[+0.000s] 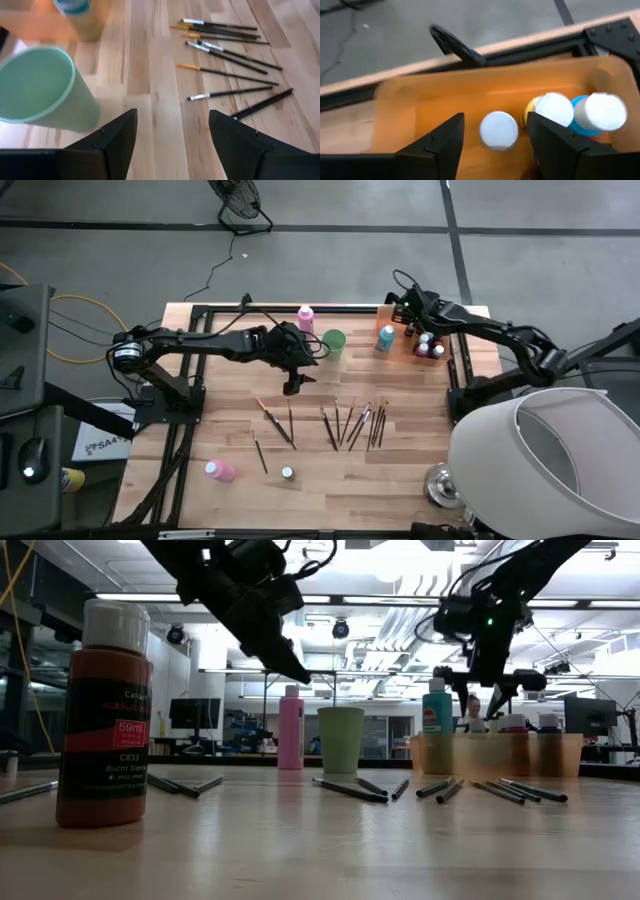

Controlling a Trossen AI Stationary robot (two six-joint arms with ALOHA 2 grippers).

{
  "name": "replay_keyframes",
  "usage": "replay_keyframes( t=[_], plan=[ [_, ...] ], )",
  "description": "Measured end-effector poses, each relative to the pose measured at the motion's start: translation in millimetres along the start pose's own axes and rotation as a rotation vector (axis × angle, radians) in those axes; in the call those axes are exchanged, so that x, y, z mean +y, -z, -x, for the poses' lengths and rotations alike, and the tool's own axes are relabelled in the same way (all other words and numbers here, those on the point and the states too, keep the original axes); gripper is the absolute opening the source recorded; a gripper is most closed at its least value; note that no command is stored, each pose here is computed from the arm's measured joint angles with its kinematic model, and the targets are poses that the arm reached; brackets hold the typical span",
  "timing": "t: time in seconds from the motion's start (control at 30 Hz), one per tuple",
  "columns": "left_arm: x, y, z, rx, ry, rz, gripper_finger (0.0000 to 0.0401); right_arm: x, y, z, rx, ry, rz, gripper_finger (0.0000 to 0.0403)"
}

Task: Pick & Place Paint Supplies
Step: Put the small brown paint bottle into the orange bin

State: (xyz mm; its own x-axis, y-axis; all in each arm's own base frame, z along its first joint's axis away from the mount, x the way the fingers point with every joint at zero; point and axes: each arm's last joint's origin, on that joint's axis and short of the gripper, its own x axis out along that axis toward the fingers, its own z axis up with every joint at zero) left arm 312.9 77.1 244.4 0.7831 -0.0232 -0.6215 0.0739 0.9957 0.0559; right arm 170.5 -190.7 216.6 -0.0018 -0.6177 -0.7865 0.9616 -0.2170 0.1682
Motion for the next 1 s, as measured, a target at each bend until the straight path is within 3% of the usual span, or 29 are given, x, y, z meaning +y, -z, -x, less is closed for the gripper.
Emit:
replay_keyframes(
  t=[0.27,0.43,0.87,1.0],
  plan=[
    [-7,4,24,0.080,0.023,-0.037,0.0242,-9,-15,40,-0.097,-0.147,0.034,0.0204],
    [-14,13,35,0.167,0.124,-0.052,0.0242,-7,-12,69,-0.168,-0.275,0.133,0.0198],
    [-36,72,23,0.253,0.491,0.047,0.0242,27,42,121,-0.203,-0.614,0.485,0.0192],
    [-53,83,19,0.260,0.590,0.033,0.0242,31,64,139,-0.189,-0.718,0.571,0.0192]
  ],
)
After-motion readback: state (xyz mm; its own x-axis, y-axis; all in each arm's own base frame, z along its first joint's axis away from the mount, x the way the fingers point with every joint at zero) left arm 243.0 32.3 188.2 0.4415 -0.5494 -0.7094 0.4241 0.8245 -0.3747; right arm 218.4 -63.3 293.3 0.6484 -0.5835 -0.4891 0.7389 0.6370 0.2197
